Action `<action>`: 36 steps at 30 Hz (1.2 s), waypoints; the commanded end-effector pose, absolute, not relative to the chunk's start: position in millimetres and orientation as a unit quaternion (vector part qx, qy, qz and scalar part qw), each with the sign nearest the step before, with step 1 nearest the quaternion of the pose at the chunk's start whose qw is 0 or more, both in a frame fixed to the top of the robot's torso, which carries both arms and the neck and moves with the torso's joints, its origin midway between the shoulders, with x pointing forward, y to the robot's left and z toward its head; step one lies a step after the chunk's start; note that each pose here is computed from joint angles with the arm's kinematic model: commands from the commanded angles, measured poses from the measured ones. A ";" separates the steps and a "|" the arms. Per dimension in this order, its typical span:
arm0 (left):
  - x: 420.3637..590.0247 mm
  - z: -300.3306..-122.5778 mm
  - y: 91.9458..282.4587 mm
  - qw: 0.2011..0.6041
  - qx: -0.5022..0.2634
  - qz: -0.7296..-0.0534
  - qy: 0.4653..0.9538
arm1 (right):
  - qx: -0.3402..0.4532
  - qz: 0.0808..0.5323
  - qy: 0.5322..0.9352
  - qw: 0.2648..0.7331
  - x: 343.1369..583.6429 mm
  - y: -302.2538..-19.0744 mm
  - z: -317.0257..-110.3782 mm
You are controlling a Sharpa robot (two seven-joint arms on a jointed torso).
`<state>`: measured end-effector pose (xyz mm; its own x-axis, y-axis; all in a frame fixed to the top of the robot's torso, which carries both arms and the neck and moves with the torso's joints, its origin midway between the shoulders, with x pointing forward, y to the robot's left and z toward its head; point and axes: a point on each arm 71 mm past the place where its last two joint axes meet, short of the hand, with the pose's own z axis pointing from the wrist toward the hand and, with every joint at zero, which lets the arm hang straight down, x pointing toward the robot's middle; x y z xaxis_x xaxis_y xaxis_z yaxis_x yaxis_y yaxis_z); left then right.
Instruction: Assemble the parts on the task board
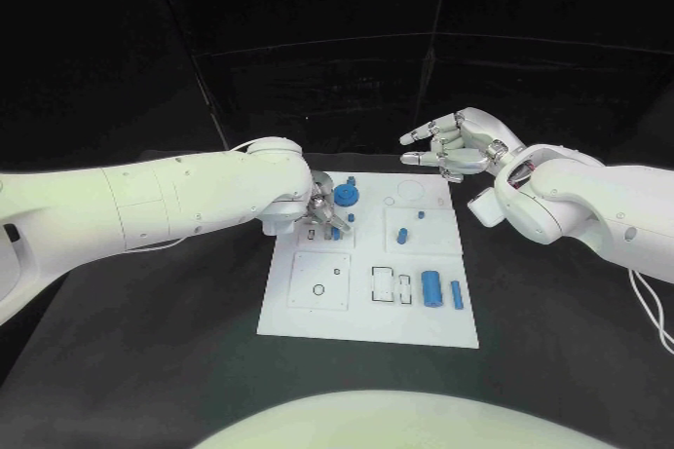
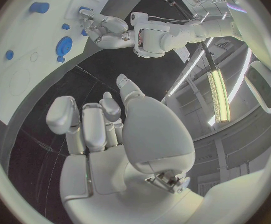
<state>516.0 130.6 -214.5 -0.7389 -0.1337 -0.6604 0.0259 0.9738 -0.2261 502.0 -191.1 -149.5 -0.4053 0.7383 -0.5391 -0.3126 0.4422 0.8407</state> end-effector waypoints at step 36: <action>512.4 -213.7 134.3 0.351 -0.067 -0.149 0.922 | 0.156 0.505 0.674 0.516 505.9 -190.6 -149.9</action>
